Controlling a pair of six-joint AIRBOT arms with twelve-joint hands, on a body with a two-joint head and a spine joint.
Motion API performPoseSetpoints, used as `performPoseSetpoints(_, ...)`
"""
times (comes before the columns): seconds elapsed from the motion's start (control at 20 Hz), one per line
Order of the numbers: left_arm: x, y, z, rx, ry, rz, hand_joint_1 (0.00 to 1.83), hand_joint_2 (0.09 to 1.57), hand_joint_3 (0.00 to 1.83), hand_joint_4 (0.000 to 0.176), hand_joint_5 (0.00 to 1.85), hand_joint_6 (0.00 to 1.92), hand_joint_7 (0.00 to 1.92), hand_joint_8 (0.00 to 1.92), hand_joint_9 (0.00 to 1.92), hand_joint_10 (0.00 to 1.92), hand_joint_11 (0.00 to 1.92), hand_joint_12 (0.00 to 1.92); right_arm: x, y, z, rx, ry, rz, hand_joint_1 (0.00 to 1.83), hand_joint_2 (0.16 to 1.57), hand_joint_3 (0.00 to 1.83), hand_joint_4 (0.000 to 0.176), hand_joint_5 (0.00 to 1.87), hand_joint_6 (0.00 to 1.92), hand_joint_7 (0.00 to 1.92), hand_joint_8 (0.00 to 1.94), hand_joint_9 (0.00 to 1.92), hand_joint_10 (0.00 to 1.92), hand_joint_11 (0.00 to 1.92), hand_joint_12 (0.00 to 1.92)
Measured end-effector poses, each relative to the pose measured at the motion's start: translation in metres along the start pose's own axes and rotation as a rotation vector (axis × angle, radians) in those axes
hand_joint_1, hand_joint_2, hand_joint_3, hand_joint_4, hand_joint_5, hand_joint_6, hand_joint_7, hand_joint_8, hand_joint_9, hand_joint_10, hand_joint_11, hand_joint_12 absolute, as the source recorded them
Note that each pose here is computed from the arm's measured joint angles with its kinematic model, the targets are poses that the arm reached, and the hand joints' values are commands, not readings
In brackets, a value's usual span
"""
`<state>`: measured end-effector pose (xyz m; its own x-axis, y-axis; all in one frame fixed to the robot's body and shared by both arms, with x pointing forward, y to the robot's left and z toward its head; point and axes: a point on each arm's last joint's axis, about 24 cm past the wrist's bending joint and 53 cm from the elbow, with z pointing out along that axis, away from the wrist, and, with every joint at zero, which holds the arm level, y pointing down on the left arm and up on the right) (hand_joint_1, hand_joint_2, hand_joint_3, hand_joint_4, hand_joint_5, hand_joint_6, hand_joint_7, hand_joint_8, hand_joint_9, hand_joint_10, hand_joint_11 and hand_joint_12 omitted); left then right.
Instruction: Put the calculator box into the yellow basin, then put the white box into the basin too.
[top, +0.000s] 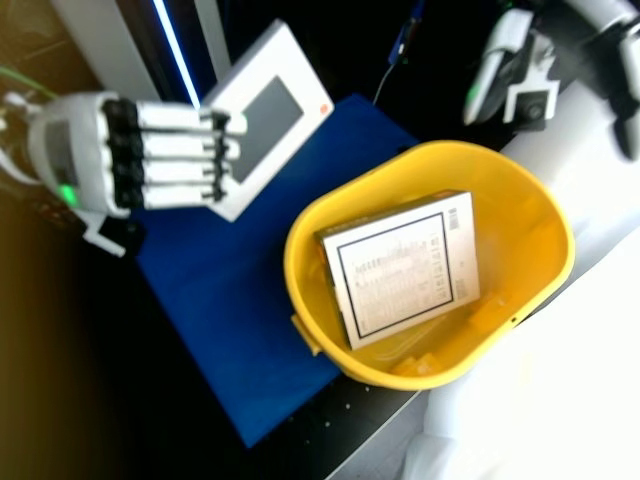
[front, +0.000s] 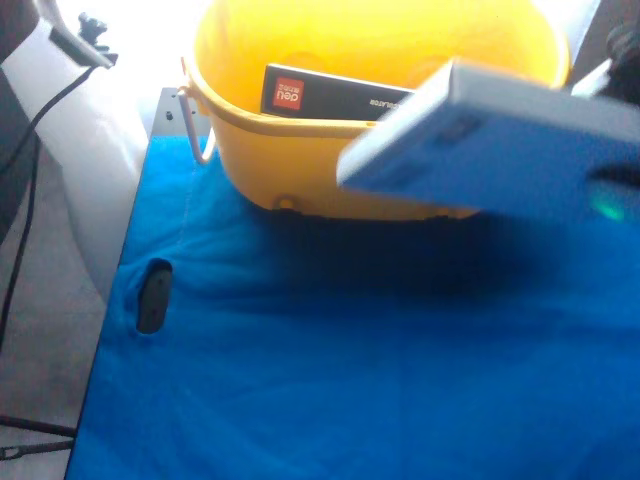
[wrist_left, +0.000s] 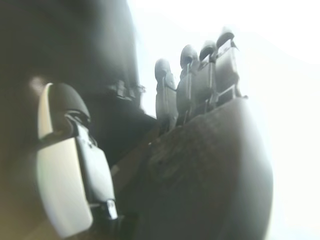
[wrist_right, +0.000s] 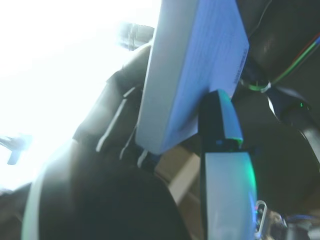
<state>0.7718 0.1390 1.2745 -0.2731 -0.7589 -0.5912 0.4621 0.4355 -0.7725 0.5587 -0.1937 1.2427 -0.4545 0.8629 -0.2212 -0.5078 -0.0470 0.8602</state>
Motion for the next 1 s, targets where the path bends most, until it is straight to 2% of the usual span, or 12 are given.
performPoseSetpoints(0.1, 0.003, 0.009, -0.002, -0.025, 0.01, 0.003, 0.7, 1.05, 0.0, 0.049, 0.41, 0.01, 0.26, 0.0, 0.13, 0.01, 0.0, 0.39, -0.001, 0.003, 0.001, -0.01, -0.003, -0.002, 1.37, 1.12, 0.0, 0.0, 0.99, 0.84, 0.87, 1.19, 0.94, 1.17, 0.84, 1.12)
performPoseSetpoints(0.15, 0.002, 0.011, -0.002, -0.033, 0.006, 0.009, 0.7, 1.06, 0.0, 0.044, 0.42, 0.01, 0.27, 0.01, 0.14, 0.01, 0.0, 0.38, -0.001, 0.004, 0.001, -0.012, -0.004, 0.0, 1.37, 1.12, 0.0, 0.0, 0.92, 1.02, 0.91, 1.09, 0.96, 1.15, 0.85, 1.11)
performPoseSetpoints(0.25, -0.003, 0.016, -0.002, -0.047, -0.012, 0.007, 0.72, 1.05, 0.0, 0.042, 0.45, 0.01, 0.29, 0.01, 0.16, 0.02, 0.0, 0.52, -0.005, 0.012, 0.003, -0.033, -0.01, -0.008, 1.37, 1.12, 0.0, 0.0, 0.99, 0.84, 0.87, 1.19, 0.94, 1.17, 0.84, 1.12)
performPoseSetpoints(0.35, -0.003, 0.028, -0.006, -0.076, -0.017, -0.003, 0.73, 1.04, 0.0, 0.052, 0.46, 0.01, 0.29, 0.0, 0.17, 0.01, 0.0, 0.47, -0.012, 0.025, 0.009, -0.078, -0.025, -0.022, 1.37, 1.12, 0.0, 0.0, 0.91, 1.03, 0.91, 1.09, 0.96, 1.14, 0.85, 1.11)
performPoseSetpoints(0.4, -0.003, 0.032, -0.007, -0.089, -0.015, 0.002, 0.74, 1.05, 0.0, 0.038, 0.47, 0.01, 0.3, 0.0, 0.17, 0.01, 0.0, 0.5, -0.014, 0.028, 0.011, -0.091, -0.029, -0.026, 1.37, 1.12, 0.0, 0.0, 0.99, 0.84, 0.87, 1.19, 0.94, 1.17, 0.84, 1.12)
performPoseSetpoints(0.5, -0.004, 0.039, -0.009, -0.109, -0.025, -0.012, 0.73, 1.04, 0.0, 0.034, 0.47, 0.01, 0.33, 0.01, 0.18, 0.01, 0.0, 0.55, -0.025, 0.035, 0.018, -0.129, -0.042, -0.053, 1.37, 1.12, 0.0, 0.0, 0.91, 1.03, 0.91, 1.09, 0.96, 1.14, 0.85, 1.11)
performPoseSetpoints(0.55, -0.005, 0.04, -0.009, -0.111, -0.028, -0.011, 0.7, 1.04, 0.0, 0.038, 0.47, 0.01, 0.33, 0.0, 0.18, 0.01, 0.0, 0.51, -0.029, 0.038, 0.02, -0.141, -0.047, -0.062, 1.37, 1.12, 0.0, 0.0, 0.99, 0.84, 0.87, 1.19, 0.94, 1.17, 0.84, 1.12)
performPoseSetpoints(0.65, -0.006, 0.041, -0.01, -0.113, -0.032, -0.007, 0.71, 1.04, 0.0, 0.033, 0.47, 0.0, 0.32, 0.0, 0.17, 0.0, 0.0, 0.49, -0.037, 0.047, 0.025, -0.174, -0.06, -0.08, 1.37, 1.12, 0.0, 0.0, 0.91, 1.03, 0.91, 1.09, 0.96, 1.14, 0.85, 1.11)
performPoseSetpoints(0.7, -0.006, 0.041, -0.009, -0.112, -0.032, -0.004, 0.71, 1.04, 0.0, 0.03, 0.49, 0.01, 0.34, 0.0, 0.2, 0.01, 0.0, 0.6, -0.041, 0.049, 0.026, -0.186, -0.065, -0.089, 1.37, 1.12, 0.0, 0.0, 0.99, 0.84, 0.87, 1.19, 0.94, 1.17, 0.84, 1.12)
performPoseSetpoints(0.75, -0.005, 0.041, -0.008, -0.111, -0.032, -0.003, 0.7, 1.04, 0.0, 0.037, 0.49, 0.01, 0.35, 0.0, 0.2, 0.01, 0.0, 0.6, -0.045, 0.053, 0.029, -0.198, -0.071, -0.101, 1.37, 1.12, 0.0, 0.0, 0.91, 1.02, 0.9, 1.1, 0.96, 1.14, 0.85, 1.11)
performPoseSetpoints(0.85, -0.004, 0.042, -0.007, -0.111, -0.032, -0.005, 0.72, 1.03, 0.0, 0.033, 0.49, 0.0, 0.35, 0.0, 0.2, 0.0, 0.0, 0.5, -0.054, 0.055, 0.037, -0.208, -0.085, -0.119, 1.37, 1.12, 0.0, 0.0, 0.99, 0.84, 0.86, 1.2, 0.94, 1.17, 0.84, 1.12)
performPoseSetpoints(1.0, -0.004, 0.041, -0.007, -0.109, -0.035, -0.005, 0.72, 1.05, 0.0, 0.034, 0.49, 0.0, 0.34, 0.0, 0.18, 0.0, 0.0, 0.42, -0.065, 0.061, 0.055, -0.219, -0.111, -0.154, 1.37, 1.12, 0.0, 0.0, 0.93, 0.99, 0.9, 1.12, 0.96, 1.14, 0.85, 1.11)
